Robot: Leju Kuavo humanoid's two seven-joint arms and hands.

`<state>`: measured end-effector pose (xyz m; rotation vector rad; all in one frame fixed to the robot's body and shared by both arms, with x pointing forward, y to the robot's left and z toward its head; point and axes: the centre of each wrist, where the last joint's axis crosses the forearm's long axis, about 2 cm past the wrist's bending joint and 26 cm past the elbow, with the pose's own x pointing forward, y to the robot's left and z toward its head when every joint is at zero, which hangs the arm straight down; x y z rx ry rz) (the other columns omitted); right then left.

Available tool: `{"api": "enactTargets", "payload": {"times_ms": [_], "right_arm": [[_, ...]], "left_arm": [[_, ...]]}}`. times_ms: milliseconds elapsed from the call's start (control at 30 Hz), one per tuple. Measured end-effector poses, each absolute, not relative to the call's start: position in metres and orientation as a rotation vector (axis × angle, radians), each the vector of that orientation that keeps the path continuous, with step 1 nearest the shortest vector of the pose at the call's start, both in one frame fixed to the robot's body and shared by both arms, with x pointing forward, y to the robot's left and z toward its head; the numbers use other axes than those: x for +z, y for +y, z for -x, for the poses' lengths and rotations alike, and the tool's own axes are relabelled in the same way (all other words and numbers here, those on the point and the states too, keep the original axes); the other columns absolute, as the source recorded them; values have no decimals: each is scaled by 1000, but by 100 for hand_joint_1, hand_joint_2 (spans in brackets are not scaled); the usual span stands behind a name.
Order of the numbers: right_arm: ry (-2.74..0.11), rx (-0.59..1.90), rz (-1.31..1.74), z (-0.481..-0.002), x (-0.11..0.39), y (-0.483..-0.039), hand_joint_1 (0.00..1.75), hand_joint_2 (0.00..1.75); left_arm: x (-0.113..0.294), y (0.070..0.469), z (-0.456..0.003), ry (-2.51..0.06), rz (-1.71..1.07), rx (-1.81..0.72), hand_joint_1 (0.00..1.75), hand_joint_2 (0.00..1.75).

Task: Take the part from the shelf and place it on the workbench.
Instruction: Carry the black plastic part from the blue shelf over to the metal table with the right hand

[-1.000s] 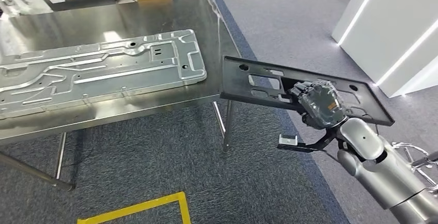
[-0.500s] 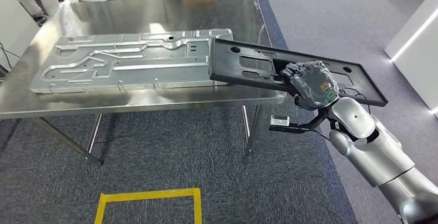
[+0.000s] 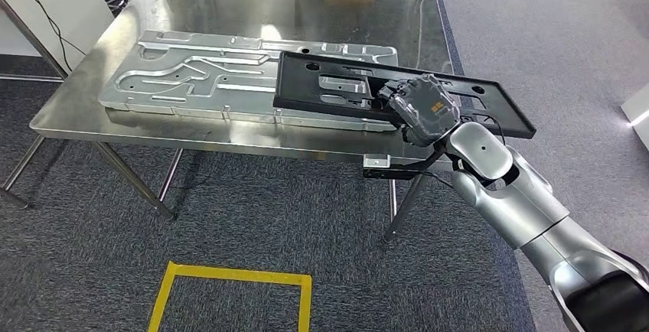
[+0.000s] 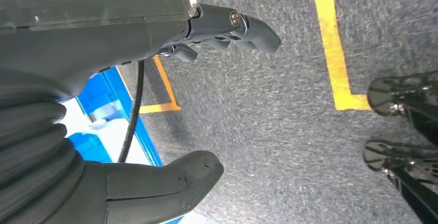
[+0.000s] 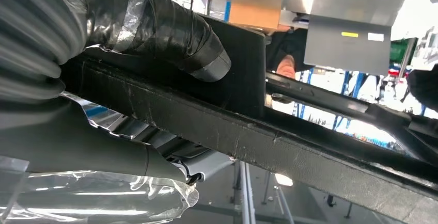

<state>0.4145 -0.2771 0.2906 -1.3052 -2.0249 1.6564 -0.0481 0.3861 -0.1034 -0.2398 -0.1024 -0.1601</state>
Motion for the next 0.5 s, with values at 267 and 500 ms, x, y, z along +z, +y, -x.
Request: {"api": "enactTargets", "payload": {"times_ms": [267,500], "right_arm": [[-2021,1689,1293,-422,296,-242,175,175],[-2076,1734,1228,-414,291,-180,175,175]], "left_arm": [[-104,383,40,-100,233,-193,0,175],[-105,381,29,-66,248,-288,0,175]]}}
